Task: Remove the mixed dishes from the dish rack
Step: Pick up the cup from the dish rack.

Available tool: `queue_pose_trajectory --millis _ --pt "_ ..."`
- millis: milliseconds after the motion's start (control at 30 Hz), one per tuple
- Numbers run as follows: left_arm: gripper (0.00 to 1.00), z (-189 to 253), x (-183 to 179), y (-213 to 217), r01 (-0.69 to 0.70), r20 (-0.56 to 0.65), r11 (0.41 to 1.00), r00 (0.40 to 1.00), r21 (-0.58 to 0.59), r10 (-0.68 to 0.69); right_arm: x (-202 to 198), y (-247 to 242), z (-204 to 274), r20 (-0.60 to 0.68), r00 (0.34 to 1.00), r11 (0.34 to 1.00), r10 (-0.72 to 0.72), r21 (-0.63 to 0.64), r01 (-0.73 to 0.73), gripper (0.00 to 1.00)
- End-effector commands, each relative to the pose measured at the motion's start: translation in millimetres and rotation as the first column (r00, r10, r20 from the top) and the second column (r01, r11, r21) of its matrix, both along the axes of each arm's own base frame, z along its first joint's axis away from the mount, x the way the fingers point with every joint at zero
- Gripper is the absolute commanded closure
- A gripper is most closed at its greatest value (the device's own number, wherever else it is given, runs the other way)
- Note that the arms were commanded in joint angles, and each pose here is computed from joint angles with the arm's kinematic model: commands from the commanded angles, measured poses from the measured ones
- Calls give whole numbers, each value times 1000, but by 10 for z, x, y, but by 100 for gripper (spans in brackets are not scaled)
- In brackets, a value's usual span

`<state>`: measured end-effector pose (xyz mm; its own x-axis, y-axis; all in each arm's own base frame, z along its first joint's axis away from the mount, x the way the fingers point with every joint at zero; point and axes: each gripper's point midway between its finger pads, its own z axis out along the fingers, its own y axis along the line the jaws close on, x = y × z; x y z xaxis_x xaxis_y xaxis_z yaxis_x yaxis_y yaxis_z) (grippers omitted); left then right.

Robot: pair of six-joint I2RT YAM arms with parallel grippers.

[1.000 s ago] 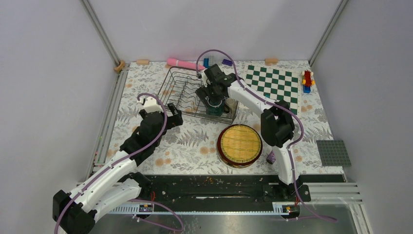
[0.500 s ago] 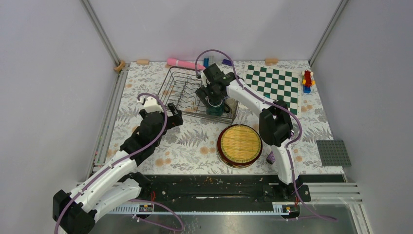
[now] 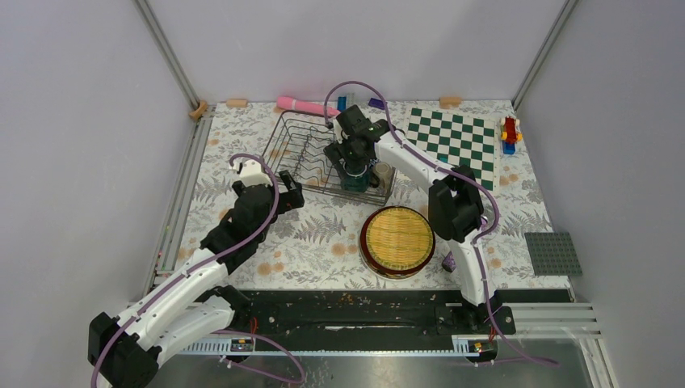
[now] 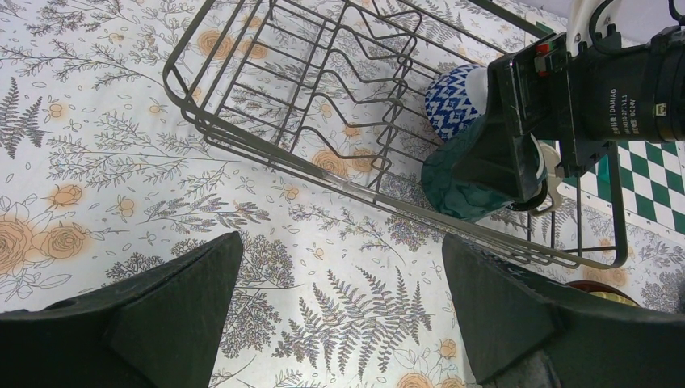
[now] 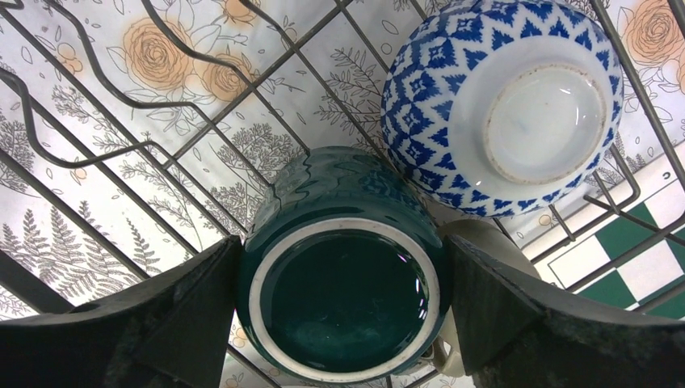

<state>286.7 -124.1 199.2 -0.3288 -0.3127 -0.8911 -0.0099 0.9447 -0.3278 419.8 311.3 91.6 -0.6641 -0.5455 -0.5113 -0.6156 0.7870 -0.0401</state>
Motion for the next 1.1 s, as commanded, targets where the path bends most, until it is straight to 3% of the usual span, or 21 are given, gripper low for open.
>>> queue_pose_trajectory --millis 0,200,333,500,733,867,1067 --pt "1 111 46 -17 -1 48 1000 999 -21 2 -87 63 -44 -33 999 1000 -2 19 3 26" --pt "1 126 34 -12 -2 55 1000 998 -31 3 8 150 294 74 997 992 -32 128 23 66" --pt "1 133 27 -19 3 58 999 998 -37 -1 84 186 602 160 983 974 -91 220 54 80" --pt "1 145 21 -25 7 63 999 998 -45 -4 130 203 956 226 959 937 -170 339 86 87" --pt "1 158 8 -47 21 69 998 997 -57 -17 143 197 1266 223 934 848 -279 514 131 95" --pt "1 166 -4 -65 31 74 997 997 -69 -26 165 160 1438 185 922 757 -340 636 152 97" --pt "1 192 -26 -115 60 85 994 995 -92 -53 114 124 1825 109 911 565 -398 812 149 100"
